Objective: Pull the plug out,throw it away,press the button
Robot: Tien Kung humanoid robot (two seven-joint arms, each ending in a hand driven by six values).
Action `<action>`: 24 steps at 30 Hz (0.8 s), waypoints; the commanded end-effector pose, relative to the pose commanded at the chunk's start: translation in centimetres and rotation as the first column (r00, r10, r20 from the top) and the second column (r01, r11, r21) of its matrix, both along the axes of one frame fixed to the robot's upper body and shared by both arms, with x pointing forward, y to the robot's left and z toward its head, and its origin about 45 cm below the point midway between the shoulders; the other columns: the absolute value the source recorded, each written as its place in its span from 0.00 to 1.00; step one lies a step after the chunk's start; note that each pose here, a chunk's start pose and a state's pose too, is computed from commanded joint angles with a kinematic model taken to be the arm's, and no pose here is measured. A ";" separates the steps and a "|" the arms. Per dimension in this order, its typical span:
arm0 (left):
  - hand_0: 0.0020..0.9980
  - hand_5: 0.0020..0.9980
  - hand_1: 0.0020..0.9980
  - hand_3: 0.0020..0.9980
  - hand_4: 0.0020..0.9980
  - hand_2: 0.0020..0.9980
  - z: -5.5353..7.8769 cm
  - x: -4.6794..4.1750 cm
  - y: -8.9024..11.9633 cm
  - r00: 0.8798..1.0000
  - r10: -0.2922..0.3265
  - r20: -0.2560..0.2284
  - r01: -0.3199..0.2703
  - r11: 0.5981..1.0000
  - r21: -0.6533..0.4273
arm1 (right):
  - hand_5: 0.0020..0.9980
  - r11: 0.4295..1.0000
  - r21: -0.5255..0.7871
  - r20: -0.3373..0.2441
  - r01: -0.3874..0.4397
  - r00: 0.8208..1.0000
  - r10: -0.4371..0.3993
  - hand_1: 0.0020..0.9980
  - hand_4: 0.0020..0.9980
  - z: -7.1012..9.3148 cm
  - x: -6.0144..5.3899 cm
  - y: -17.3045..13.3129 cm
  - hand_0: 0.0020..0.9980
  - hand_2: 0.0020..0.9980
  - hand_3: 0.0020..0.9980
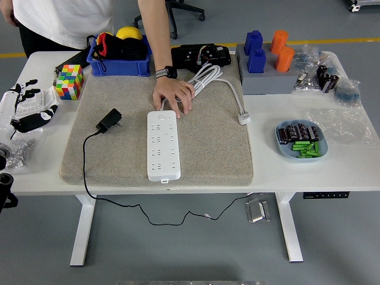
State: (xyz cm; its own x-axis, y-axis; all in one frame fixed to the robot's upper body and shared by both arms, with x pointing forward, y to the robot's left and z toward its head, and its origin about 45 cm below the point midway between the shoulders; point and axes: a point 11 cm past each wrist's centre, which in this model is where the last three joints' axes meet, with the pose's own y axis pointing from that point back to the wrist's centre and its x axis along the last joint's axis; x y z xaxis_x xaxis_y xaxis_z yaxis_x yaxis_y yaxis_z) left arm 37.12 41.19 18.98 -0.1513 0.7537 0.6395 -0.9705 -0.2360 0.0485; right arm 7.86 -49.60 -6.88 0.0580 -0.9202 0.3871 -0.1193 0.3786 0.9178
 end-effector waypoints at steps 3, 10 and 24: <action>0.84 0.15 0.81 0.86 0.78 0.80 -0.2 -0.10 -0.1 1.000 -0.004 -0.012 0.004 1.000 0.000 | 0.66 1.000 -0.001 0.000 0.005 1.000 -0.005 0.73 0.89 0.0 -0.2 0.0 0.77 0.72 0.71; 0.84 0.15 0.81 0.86 0.78 0.80 -0.2 -0.15 -0.1 1.000 -0.005 -0.012 0.005 1.000 0.000 | 0.66 1.000 0.002 -0.001 0.012 1.000 -0.012 0.73 0.89 -0.1 -0.4 0.1 0.77 0.72 0.71; 0.84 0.15 0.81 0.85 0.78 0.79 -0.9 1.86 -4.4 0.986 -0.148 -0.076 0.150 0.989 0.014 | 0.66 1.000 0.006 -0.011 0.015 1.000 -0.015 0.73 0.89 -0.3 -0.9 0.2 0.77 0.72 0.71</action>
